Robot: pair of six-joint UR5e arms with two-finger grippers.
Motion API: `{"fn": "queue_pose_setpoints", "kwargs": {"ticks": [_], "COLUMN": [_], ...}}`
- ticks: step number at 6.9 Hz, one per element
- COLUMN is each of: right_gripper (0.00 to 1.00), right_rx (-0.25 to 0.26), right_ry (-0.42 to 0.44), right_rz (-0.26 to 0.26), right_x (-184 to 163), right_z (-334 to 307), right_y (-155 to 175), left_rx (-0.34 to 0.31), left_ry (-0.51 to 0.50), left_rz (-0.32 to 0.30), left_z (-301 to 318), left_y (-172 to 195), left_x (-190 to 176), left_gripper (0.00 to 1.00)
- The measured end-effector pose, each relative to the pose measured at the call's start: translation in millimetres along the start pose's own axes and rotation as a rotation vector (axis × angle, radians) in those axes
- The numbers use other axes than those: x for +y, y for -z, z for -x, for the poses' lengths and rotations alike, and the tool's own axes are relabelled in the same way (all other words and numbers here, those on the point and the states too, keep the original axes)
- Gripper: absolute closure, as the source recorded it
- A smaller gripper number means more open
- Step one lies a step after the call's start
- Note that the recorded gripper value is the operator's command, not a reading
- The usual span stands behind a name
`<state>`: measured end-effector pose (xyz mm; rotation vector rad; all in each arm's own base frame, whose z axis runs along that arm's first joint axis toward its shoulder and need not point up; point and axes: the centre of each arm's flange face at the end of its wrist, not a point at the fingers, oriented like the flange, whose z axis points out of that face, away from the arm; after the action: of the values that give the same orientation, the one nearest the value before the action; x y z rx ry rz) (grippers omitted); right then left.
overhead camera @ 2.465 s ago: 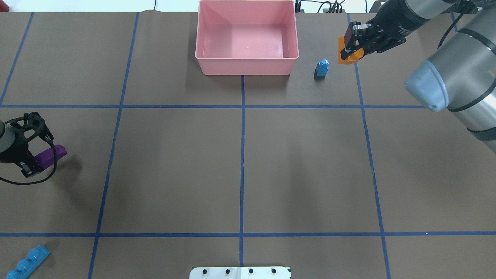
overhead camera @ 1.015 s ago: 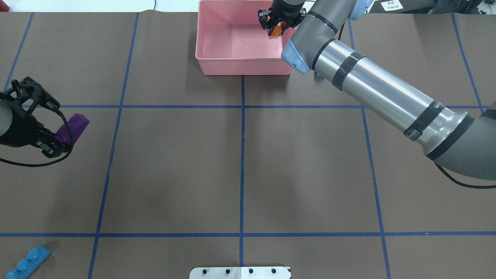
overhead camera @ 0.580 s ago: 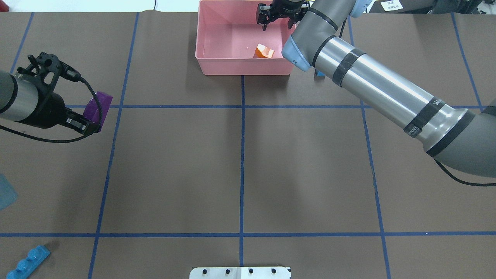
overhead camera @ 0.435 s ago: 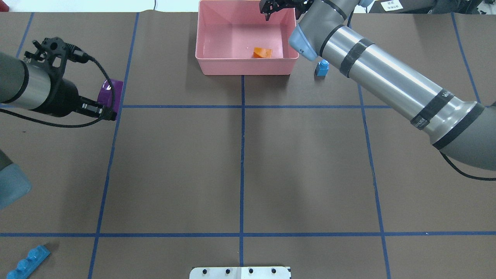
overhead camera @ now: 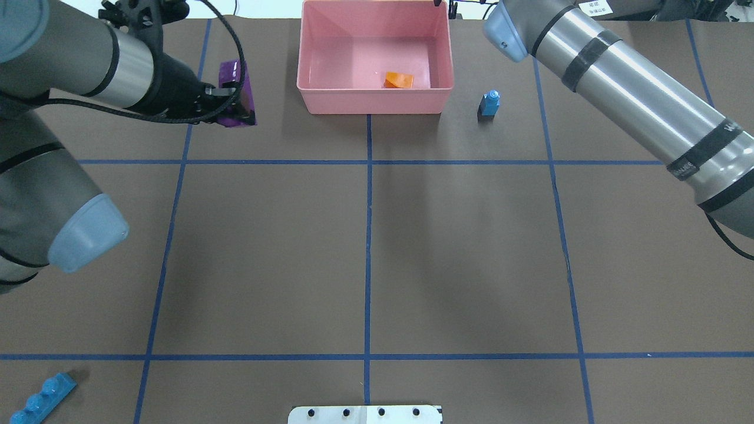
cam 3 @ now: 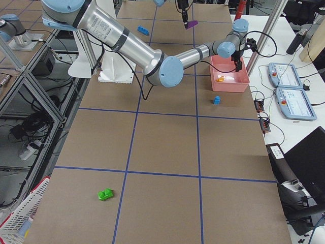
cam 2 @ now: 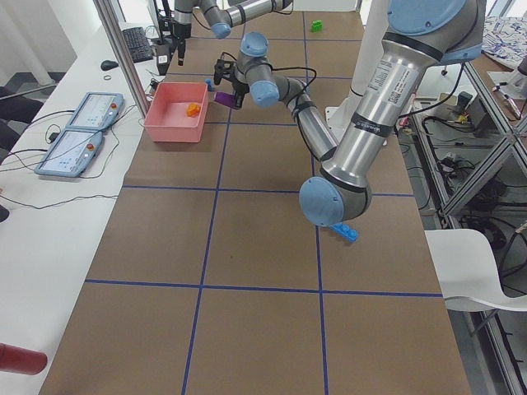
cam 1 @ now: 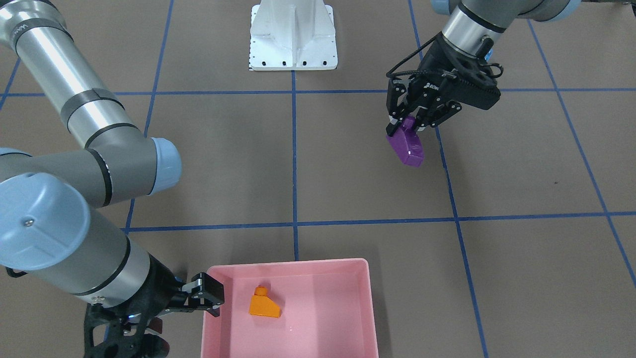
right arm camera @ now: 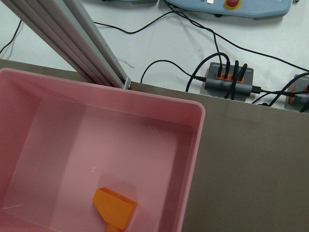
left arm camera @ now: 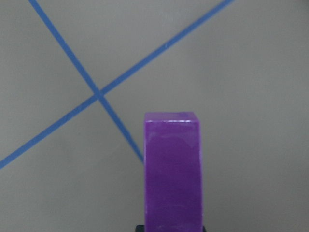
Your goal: Put all blocks into box
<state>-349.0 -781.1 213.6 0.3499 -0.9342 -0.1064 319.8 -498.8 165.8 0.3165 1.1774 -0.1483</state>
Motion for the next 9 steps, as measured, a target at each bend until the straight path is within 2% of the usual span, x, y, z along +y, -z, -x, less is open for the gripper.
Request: {"fn": "queue_pose_setpoints", "kwargs": {"ticks": [1,3,5,8,9], "right_gripper": [0.01,0.01,0.01,0.01,0.01], "right_rx": [-0.001,-0.015,-0.04,-0.026,-0.009], "right_ry": [0.028,0.079,0.125,0.165,0.179], "right_rz": [0.001,-0.021,-0.064,-0.107,-0.114], "right_x": [6,24,52,91,103], "right_z": [-18,-48,-82,-88,-81], "right_y": [2,-7,-22,-30,-41], "left_rx": [0.032,0.049,0.046,0.016,-0.013], "left_ry": [0.06,0.146,0.22,0.339,0.368], "left_rz": [-0.048,-0.133,-0.245,-0.379,-0.41], "left_z": [-23,-68,-98,-112,-107], "left_y": [-20,-67,-121,-194,-211], "left_x": [-20,-59,-98,-142,-144], "left_gripper": [1.0,1.0,1.0,1.0,0.61]}}
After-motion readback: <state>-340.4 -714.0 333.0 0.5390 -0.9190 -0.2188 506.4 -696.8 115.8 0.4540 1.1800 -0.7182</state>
